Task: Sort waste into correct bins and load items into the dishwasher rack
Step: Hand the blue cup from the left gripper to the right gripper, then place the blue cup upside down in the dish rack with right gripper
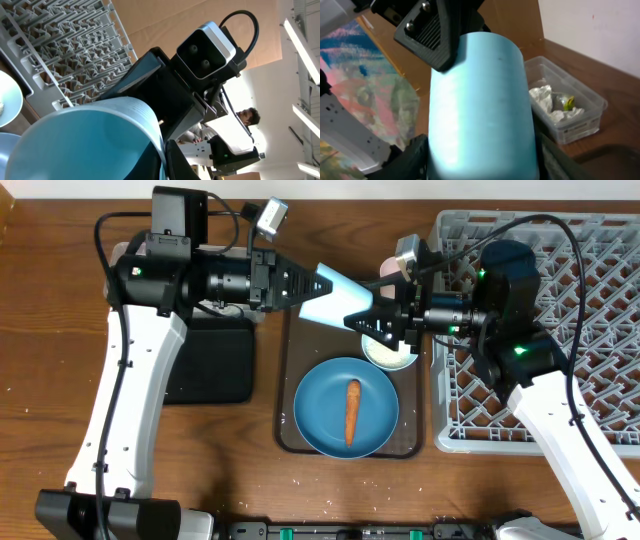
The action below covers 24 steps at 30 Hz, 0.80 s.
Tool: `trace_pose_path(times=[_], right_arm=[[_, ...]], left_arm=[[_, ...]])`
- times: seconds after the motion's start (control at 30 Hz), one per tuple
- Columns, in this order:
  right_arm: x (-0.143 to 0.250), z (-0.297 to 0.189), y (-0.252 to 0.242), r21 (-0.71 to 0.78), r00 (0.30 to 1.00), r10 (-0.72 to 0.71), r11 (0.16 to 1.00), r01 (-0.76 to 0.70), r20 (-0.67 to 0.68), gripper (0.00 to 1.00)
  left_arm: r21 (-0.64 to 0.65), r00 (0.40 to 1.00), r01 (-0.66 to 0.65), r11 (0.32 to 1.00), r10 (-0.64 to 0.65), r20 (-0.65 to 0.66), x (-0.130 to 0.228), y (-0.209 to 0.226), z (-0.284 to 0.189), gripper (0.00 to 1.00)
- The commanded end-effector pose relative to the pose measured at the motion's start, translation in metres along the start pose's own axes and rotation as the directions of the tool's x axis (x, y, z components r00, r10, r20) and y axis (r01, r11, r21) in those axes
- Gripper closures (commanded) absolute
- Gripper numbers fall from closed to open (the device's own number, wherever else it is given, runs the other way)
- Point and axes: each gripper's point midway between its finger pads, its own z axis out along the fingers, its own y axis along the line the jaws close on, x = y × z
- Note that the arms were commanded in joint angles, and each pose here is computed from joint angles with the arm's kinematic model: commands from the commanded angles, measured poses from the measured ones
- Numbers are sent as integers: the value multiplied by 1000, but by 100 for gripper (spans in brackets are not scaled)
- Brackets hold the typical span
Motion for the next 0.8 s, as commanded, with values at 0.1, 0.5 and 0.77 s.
trace_pose_path(times=[0.1,0.5,0.77], right_arm=[[-6,7,6,-15,1000,-8,1000,8,6,69],[-11,-16,-17,61,999,32,998,-34,32,70],[4,-83,-74,269,970,226,932,-241,86,70]], left_arm=[[17,1000,12,1000,-12,-19,5,-6,5,92],[10,1000,12,1000,-12,-15,4,-5,4,65],[9,1000,-15,1000,15,-3,0,-5,2,62]])
